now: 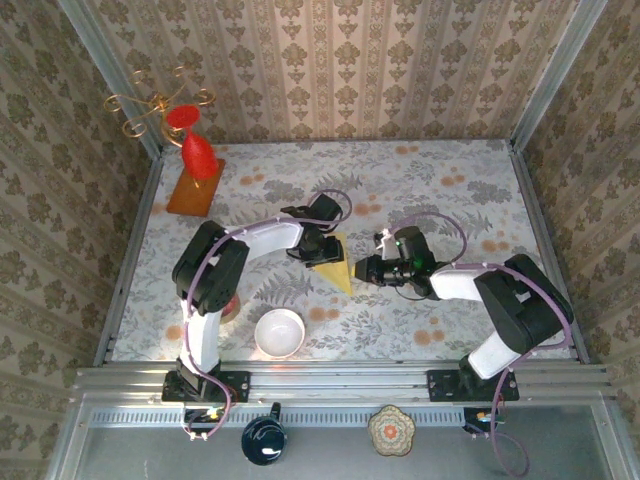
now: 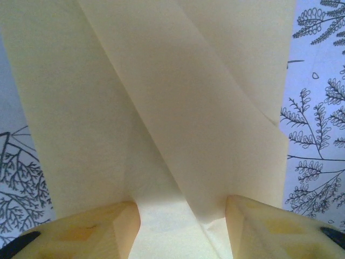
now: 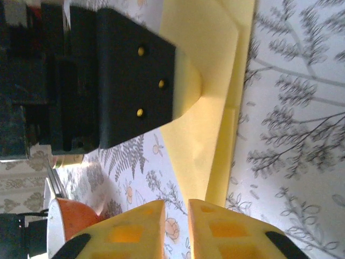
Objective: Fold a paper plane with a square sheet of paper (pick it up from the middle)
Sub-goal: Fourth fold the wing at the center of the table.
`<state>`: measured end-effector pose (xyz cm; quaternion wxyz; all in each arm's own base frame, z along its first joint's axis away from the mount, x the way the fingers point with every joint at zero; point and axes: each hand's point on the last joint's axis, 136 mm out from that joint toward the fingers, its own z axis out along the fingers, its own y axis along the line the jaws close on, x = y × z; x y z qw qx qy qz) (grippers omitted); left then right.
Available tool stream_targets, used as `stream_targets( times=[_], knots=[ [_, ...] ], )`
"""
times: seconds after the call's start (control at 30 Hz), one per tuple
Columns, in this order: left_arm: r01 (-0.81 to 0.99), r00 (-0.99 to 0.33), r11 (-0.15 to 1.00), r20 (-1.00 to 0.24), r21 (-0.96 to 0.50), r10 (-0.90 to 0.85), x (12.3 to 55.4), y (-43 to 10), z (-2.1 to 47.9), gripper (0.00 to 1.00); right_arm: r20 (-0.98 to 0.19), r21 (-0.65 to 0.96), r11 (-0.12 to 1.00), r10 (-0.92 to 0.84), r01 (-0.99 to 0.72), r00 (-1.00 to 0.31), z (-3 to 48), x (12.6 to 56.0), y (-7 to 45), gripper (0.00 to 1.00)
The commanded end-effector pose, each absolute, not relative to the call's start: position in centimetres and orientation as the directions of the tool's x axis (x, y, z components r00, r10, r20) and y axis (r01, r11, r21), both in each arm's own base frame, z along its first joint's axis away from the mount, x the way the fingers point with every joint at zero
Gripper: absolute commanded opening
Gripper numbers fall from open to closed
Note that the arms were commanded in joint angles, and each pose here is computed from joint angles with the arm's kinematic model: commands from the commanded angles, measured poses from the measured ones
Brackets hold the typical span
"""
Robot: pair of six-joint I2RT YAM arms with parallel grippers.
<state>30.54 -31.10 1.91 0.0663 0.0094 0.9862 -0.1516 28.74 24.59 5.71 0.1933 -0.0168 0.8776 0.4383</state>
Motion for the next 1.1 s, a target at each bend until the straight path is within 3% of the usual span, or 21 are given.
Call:
stream_targets(
  times=[0.0,0.33,1.07],
  knots=[
    [-0.004,-0.999,0.999,0.042,-0.036,-0.003,26.5,-25.5,-4.8,0.51,-0.377,0.726,0.646,0.088,-0.235,-0.922,5.7,28.4,25.5,0.18],
    [-0.008,-0.998,0.999,0.067,0.046,-0.011,25.7,-24.2,-5.9,0.52,-0.363,0.692,0.675,0.018,-0.256,-0.931,4.3,27.8,27.3,0.16],
    [-0.006,-0.996,0.998,0.089,0.062,-0.011,25.4,-24.1,-6.6,0.53,-0.333,0.641,0.738,0.019,-0.211,-0.943,2.0,27.9,26.3,0.15]
  ],
)
